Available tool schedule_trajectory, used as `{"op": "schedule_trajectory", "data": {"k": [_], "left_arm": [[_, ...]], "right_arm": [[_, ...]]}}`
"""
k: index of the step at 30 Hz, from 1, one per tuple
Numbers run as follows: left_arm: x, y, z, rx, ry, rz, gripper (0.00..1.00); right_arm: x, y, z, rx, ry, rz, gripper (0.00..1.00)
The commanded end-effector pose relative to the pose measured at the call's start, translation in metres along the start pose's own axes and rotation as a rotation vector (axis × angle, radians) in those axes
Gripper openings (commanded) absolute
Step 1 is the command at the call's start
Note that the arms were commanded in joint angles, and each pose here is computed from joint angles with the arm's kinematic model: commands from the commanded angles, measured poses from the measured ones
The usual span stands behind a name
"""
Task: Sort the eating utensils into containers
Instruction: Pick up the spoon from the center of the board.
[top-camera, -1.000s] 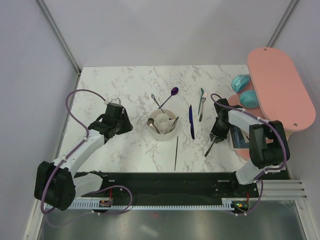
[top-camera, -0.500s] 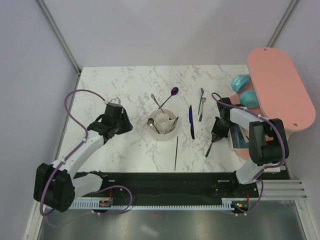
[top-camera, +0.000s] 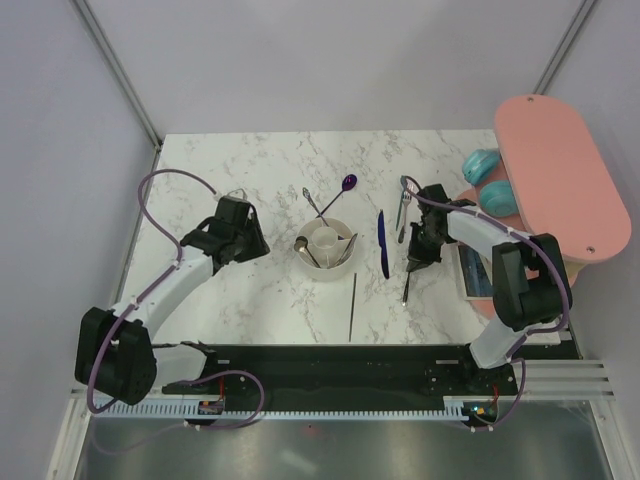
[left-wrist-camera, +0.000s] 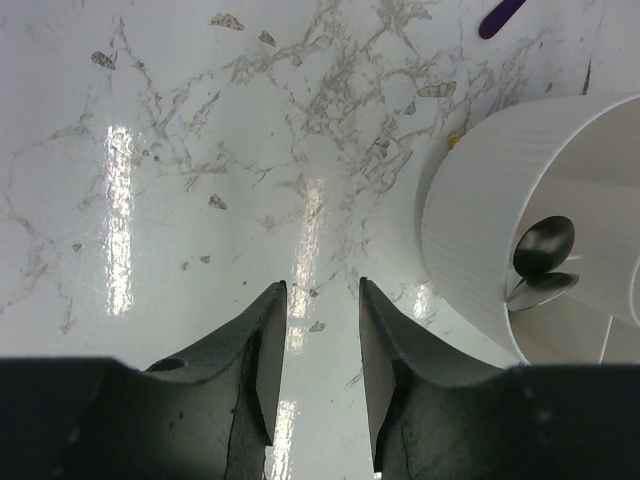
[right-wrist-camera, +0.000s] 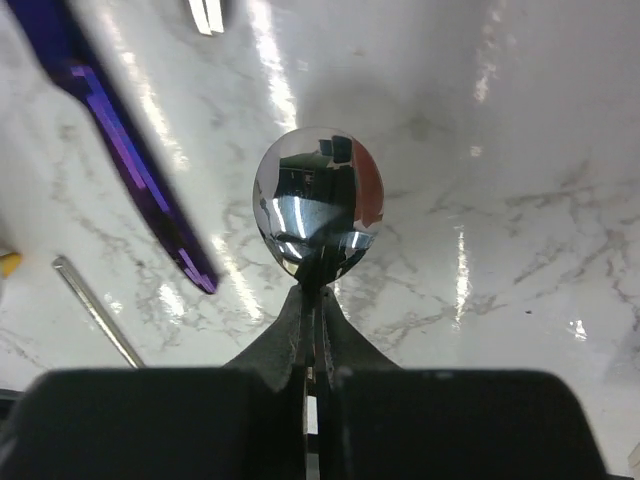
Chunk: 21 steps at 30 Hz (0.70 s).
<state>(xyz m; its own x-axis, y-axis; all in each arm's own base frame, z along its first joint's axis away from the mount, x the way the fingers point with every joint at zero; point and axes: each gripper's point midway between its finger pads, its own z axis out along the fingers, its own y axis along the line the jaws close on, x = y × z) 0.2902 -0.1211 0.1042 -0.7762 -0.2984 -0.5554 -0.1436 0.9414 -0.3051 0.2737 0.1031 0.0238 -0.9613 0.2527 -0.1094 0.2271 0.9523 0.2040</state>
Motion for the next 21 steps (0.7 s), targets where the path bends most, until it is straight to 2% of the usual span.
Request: {"op": "schedule_trajectory", "data": {"k": [1, 7, 13, 21], "left_arm": [[-0.027, -0.019, -0.008, 0.044, -0.034, 0.016, 0.42], [-0.035, -0.016, -0.006, 0.006, -0.035, 0.054, 0.41], [-0.028, -0.01, -0.006, -0.03, -0.004, 0.043, 0.41], [-0.026, -0.01, -0.005, -0.03, 0.013, 0.041, 0.41]], "right_arm": [[-0.033, 0.039, -0.028, -0.064, -0.141, -0.132, 0.0], [-0.046, 0.064, -0.043, -0.045, -0.218, -0.204, 0.0], [-0.071, 0.084, -0.075, -0.033, -0.359, -0.275, 0.0], [-0.108, 0.142, -0.121, -0.146, -0.485, -0.387, 0.0]]}}
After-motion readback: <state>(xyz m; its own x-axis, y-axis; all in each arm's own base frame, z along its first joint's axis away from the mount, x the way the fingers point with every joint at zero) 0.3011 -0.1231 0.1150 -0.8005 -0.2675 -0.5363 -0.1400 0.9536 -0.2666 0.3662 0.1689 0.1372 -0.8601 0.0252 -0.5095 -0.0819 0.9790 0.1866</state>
